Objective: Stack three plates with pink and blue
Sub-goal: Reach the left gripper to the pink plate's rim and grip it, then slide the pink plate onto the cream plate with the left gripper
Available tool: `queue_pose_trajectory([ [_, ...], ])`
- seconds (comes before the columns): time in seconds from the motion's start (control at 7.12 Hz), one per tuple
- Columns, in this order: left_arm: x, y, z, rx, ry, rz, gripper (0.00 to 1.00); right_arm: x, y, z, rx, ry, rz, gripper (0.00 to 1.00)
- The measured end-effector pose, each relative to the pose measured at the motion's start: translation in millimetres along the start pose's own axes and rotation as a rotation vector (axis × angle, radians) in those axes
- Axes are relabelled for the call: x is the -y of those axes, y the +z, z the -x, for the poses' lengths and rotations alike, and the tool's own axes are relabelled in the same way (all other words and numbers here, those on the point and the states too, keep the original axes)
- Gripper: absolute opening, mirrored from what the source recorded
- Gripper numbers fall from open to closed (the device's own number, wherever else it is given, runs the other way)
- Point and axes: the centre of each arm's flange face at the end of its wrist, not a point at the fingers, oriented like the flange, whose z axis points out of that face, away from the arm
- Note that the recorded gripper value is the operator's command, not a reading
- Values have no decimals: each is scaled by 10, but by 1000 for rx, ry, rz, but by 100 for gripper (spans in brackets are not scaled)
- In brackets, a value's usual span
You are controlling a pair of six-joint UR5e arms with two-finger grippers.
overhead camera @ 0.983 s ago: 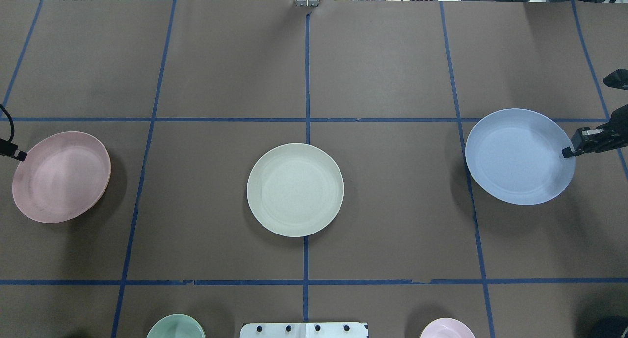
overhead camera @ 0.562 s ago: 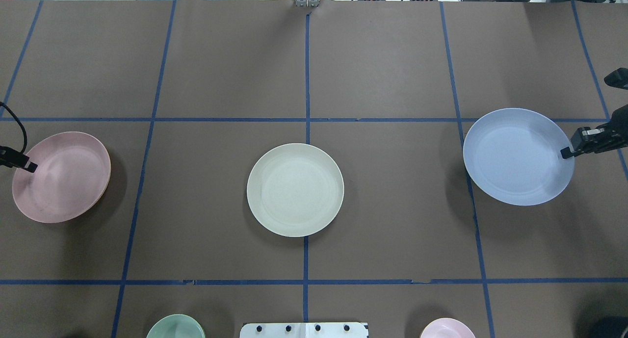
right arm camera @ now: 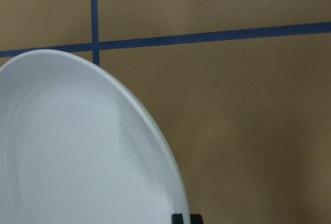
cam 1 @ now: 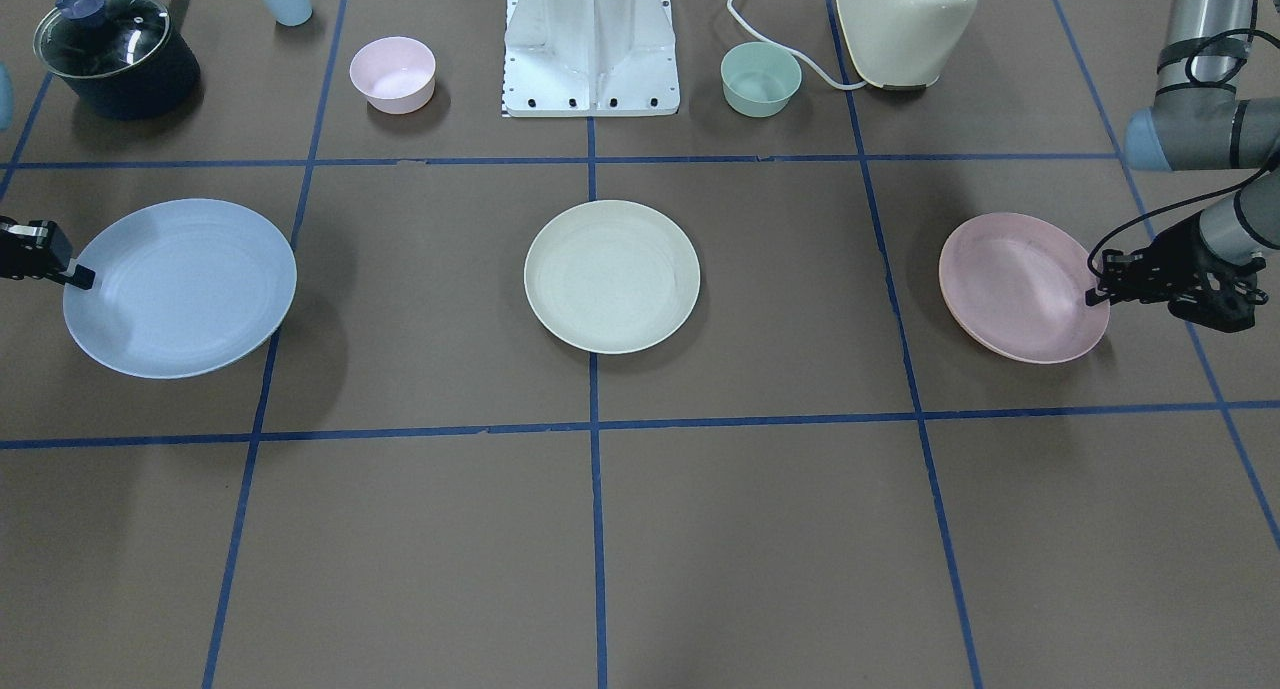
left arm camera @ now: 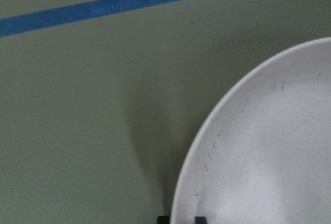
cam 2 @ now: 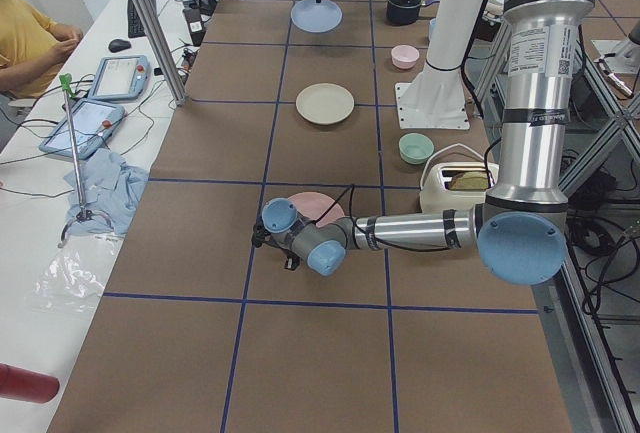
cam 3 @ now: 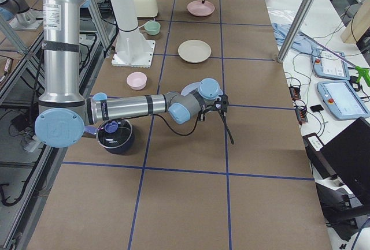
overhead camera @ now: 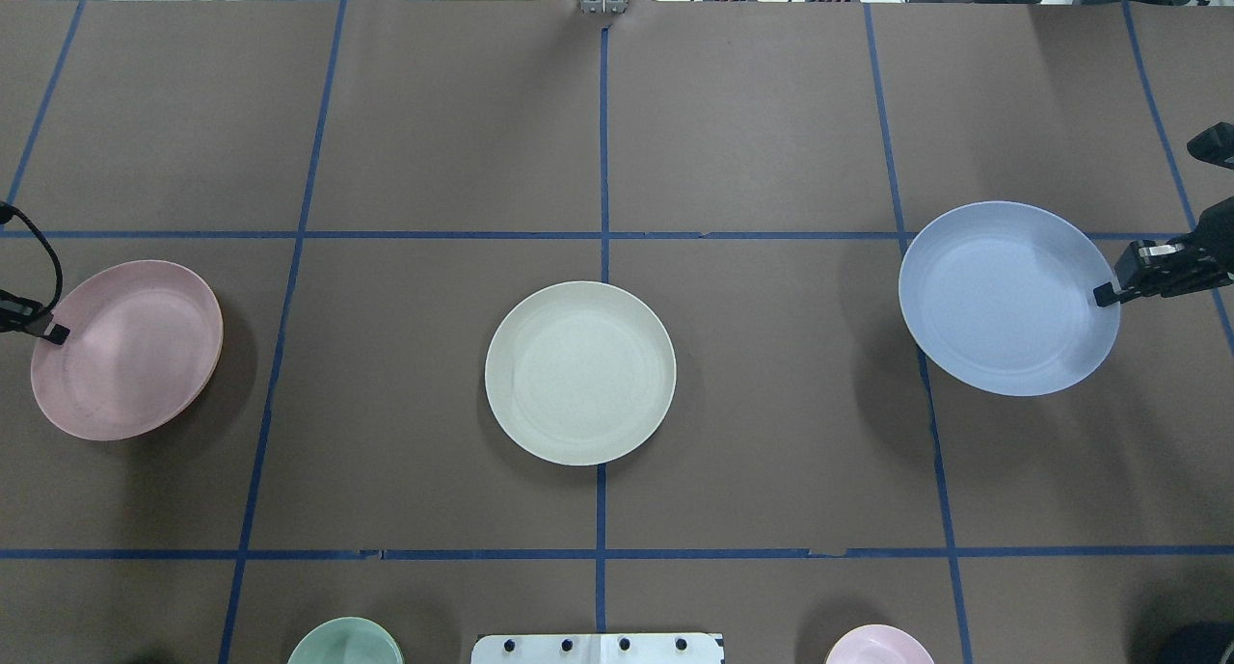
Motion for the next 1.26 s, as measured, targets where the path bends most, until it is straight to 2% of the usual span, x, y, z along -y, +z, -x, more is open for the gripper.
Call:
queue_pose_trajectory([
  [0.28, 132, -122, -268, -51, -49, -6, 0, -14, -13, 18, 4, -1, 1, 0],
  [0.56, 424, -432, -913, -156, -151, -22, 0, -20, -22, 32, 6, -2, 1, 0],
  [0.7, 577, -536, -1369, -208, -196, -15, 0, -16, -24, 40, 7, -2, 0, 0],
  [0.98, 677, -477, -2589, -293, -255, 53, 0, 2, -17, 42, 6, -1, 0, 0],
  [1.26, 681, -89, -3967, -328, -296, 106, 0, 19, -4, 42, 5, 0, 2, 0],
])
